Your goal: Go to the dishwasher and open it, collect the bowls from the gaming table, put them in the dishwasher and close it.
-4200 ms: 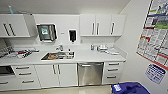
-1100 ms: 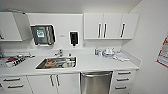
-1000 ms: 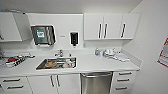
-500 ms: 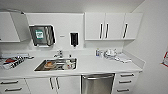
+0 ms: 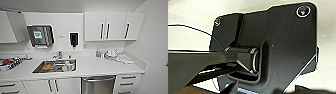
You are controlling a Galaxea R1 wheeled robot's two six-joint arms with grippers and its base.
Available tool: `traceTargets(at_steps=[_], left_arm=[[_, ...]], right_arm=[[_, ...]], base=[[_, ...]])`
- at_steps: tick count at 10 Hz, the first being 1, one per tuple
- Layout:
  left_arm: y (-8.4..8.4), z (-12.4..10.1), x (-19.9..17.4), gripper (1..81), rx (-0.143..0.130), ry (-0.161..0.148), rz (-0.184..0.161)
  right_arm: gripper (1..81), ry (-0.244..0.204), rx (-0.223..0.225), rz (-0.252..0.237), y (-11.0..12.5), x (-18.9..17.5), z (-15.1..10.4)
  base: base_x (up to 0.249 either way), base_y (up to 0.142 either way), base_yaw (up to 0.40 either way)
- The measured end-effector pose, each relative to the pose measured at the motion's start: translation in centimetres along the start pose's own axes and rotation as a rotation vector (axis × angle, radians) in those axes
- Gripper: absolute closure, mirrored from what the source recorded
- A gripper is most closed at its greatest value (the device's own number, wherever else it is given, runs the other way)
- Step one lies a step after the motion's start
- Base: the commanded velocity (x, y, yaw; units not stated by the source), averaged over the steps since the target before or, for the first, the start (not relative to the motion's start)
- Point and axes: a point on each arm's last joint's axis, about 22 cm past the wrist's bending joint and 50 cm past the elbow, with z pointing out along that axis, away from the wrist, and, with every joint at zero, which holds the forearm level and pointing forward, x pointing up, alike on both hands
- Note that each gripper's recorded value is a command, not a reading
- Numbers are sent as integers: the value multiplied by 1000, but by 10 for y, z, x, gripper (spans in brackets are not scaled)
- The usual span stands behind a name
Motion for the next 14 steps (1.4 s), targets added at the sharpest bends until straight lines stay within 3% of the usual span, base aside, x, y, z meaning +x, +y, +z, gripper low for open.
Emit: traceTargets(at_steps=[14], left_arm=[[0, 0, -2, 10, 0, 14, -3]], right_arm=[[10, 8, -5, 7, 2, 0, 0]], base=[[115, 0, 0]])
